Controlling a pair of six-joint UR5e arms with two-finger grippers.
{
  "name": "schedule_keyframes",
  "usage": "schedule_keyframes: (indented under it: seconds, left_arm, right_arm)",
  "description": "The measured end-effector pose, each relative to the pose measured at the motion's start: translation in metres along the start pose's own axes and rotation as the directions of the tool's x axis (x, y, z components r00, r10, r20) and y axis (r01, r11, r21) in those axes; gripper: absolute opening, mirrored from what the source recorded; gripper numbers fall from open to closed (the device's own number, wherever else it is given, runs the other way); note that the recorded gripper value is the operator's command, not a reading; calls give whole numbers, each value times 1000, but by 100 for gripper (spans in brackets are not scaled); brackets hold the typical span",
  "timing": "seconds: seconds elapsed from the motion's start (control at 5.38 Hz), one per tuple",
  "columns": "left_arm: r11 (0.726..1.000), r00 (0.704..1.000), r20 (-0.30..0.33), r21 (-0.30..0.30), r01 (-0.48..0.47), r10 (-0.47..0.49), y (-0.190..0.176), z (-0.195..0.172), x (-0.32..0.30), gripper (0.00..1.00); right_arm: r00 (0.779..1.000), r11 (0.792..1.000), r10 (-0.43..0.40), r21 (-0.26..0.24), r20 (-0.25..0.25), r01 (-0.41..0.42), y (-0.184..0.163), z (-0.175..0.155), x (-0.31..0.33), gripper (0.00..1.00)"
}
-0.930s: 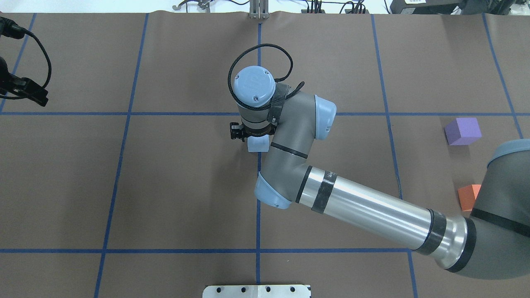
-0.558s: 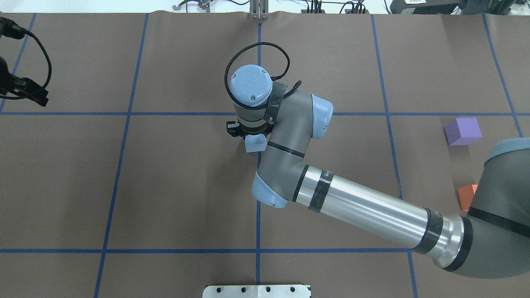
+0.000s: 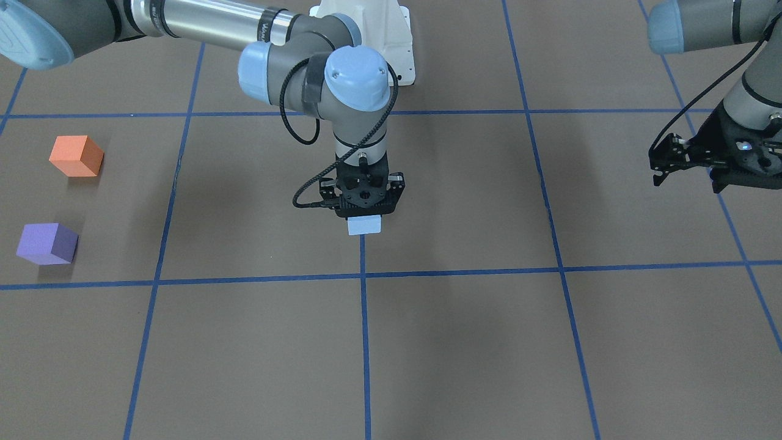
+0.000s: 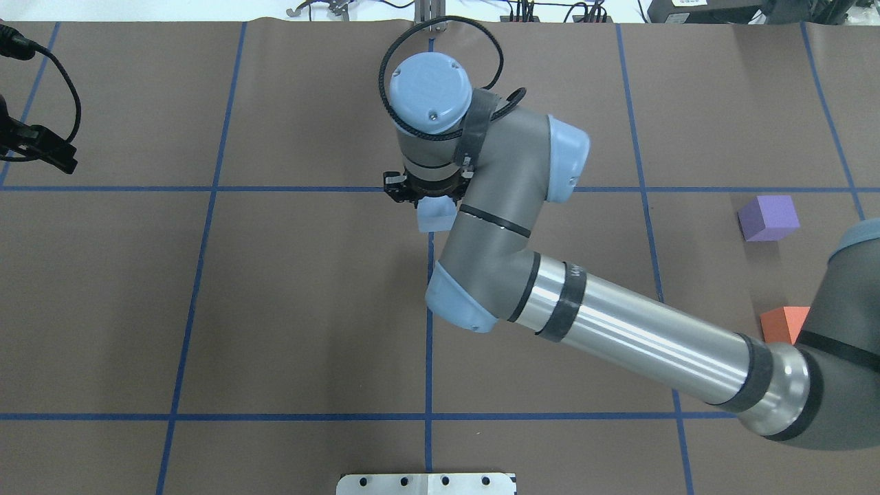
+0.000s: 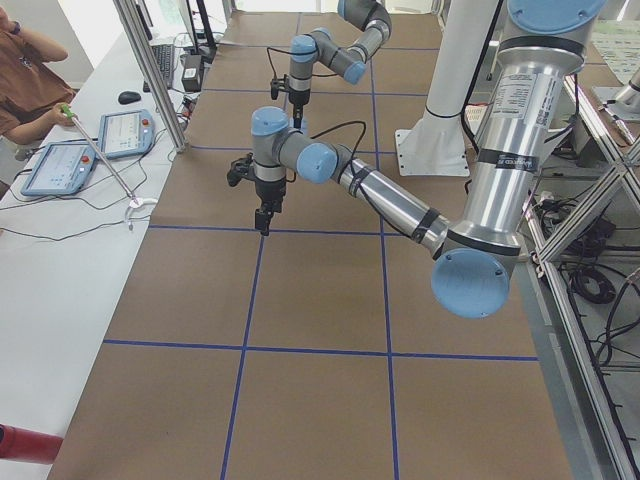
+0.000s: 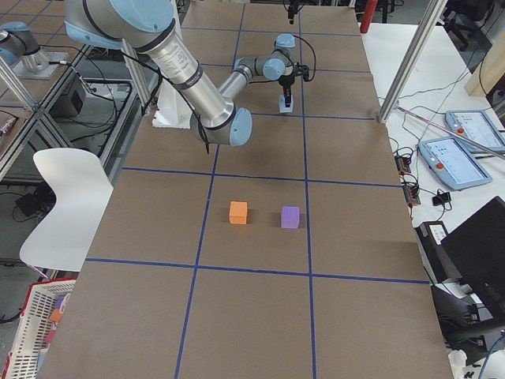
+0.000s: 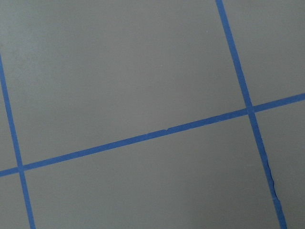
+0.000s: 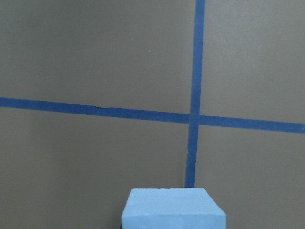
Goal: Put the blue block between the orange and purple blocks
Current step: 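Carry the light blue cube with the right gripper toward the purple cube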
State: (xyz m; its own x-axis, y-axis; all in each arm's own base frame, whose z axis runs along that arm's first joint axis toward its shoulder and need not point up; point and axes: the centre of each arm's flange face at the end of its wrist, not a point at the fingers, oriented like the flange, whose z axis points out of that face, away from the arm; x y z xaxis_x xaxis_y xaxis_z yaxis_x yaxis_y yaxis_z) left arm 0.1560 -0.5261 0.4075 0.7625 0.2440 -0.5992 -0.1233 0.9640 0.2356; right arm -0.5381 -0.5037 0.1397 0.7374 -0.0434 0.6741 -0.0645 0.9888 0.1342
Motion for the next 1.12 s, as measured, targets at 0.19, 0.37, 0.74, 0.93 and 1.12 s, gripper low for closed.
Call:
schedule_keyframes:
  seconds: [0.19,0.37,0.74,0.93,1.12]
  left_arm:
    - [1000,1000,-7,1,3,-3,0,-2,-1,100]
    - [1000,1000,-14,0,4,-4,0,-4,-2,100]
    - [1000,1000,-19,1,2,-2,0,-4,-3,100]
    - [1000,1000,-20,2,0,0,0,-4,-2,100]
    - [1000,1000,-21,3,0,0,0,-4,-2,100]
  right_arm:
    - [1000,1000,-18,5,-15,18,3,-22,71,0]
    - [999,999,-49,1,-18,49,7,-38,147,0]
    - [995,995,-94,-33,-40,92,23,-54,275,0]
    - [992,990,-120,-75,-46,116,31,-54,335,0]
    - [991,986,-127,-114,-47,121,37,-51,386,0]
